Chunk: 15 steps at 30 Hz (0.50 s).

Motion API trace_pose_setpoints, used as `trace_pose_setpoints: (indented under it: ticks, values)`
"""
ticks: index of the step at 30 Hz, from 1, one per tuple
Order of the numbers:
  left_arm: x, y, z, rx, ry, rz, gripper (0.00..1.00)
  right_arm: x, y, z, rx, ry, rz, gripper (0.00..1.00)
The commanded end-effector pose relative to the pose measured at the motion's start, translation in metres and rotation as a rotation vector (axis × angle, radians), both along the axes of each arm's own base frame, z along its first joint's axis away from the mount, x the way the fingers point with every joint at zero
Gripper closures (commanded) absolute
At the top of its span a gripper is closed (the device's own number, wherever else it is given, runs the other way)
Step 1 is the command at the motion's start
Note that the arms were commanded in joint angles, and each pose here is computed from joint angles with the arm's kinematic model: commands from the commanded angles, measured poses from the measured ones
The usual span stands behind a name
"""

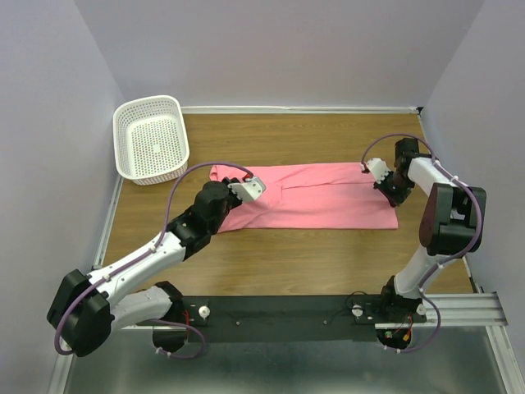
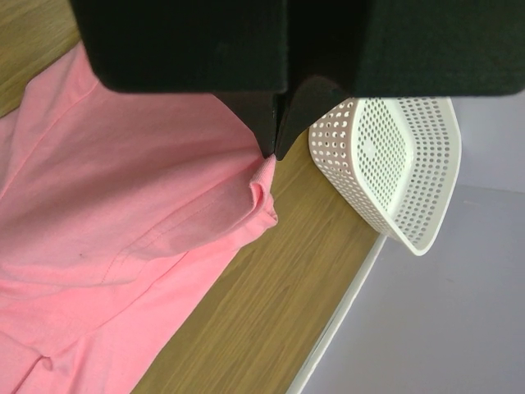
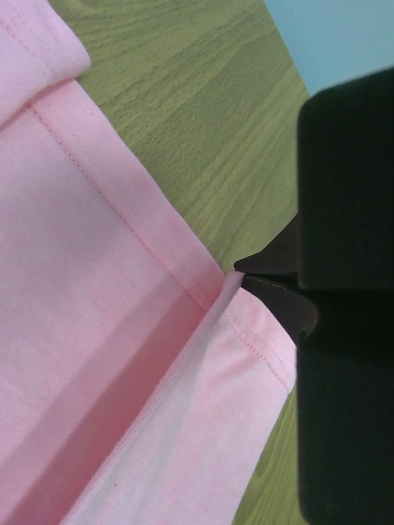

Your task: Fold and stack the t-shirts

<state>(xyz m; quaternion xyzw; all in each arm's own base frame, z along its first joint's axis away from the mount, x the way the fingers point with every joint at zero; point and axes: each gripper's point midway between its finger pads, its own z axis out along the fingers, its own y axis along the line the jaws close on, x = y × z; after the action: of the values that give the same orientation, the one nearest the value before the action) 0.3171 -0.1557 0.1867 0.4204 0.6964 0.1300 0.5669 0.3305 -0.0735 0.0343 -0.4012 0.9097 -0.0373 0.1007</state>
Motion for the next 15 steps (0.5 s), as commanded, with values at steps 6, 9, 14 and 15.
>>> trace_pose_setpoints:
  ticks: [6,9,14,15]
  values:
    - [0.0045,-0.0045,0.0145,-0.027,-0.034,-0.015,1.00,0.0115,-0.0008,-0.0001,0.020,-0.023,-0.019,0.99]
    - [0.0060,-0.0049,0.0149,-0.022,-0.034,-0.015,1.00,0.0115,-0.0013,-0.0012,0.021,-0.020,-0.022,0.99]
    - [0.0082,-0.0066,0.0158,-0.015,-0.034,-0.020,1.00,0.0135,-0.0013,-0.0015,0.022,-0.022,-0.023,0.98]
    - [0.0093,-0.0070,0.0147,-0.010,-0.031,-0.021,1.00,0.0134,-0.0007,-0.0021,0.023,-0.020,-0.023,0.97]
